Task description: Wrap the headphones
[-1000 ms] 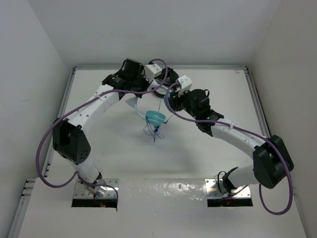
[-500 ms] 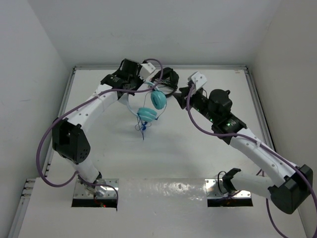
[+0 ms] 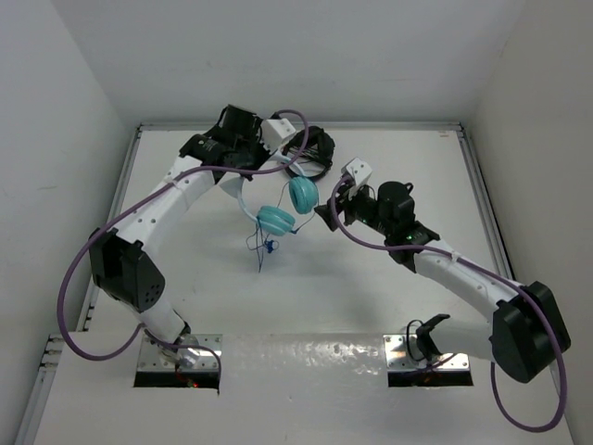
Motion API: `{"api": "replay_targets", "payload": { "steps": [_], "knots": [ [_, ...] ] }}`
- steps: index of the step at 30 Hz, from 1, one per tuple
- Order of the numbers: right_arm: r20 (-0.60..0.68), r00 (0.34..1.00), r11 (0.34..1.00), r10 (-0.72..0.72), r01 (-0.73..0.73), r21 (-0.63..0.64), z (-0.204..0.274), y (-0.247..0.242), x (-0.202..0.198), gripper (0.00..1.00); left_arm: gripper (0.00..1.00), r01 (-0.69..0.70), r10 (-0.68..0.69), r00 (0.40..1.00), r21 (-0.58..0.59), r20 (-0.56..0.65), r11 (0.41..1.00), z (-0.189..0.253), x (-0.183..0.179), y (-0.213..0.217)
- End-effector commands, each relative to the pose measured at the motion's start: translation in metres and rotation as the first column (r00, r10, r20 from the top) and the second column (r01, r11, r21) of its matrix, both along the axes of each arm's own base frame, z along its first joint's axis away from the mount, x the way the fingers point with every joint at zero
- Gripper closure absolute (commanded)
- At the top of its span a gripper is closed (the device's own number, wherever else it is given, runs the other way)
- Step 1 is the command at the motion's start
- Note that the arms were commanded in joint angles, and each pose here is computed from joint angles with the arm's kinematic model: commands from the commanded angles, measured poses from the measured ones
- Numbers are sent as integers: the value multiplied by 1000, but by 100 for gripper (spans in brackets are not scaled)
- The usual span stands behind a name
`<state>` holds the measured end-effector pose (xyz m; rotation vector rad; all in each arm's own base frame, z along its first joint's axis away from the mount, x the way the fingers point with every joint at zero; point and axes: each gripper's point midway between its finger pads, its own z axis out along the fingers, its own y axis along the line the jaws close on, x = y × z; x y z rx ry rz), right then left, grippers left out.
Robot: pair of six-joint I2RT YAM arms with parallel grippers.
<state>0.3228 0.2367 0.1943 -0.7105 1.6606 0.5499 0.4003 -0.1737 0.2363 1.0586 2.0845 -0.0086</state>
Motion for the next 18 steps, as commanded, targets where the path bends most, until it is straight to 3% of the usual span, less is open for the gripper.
{"api": "replay_targets", "payload": {
  "steps": [1, 5, 12, 13, 18],
  "knots": [
    [71, 996, 992, 50, -58, 113, 28, 16, 4, 27, 100, 80, -69, 993, -129, 91, 988, 55, -9, -19],
    [18, 998, 992, 58, -60, 115, 15, 25, 16, 39, 100, 105, -95, 993, -180, 65, 978, 58, -17, -27],
    [-11, 999, 991, 45, -43, 124, 3, 25, 19, 96, 100, 86, -75, 995, -175, 69, 981, 60, -18, -23],
    [-2, 999, 991, 36, -35, 131, 7, 23, 18, 100, 100, 73, -63, 996, -168, 66, 983, 56, -16, -22],
    [32, 997, 987, -73, 68, 144, 17, 1, 19, 100, 100, -95, 103, 987, -63, 124, 993, 32, 10, 7]
  ]
}}
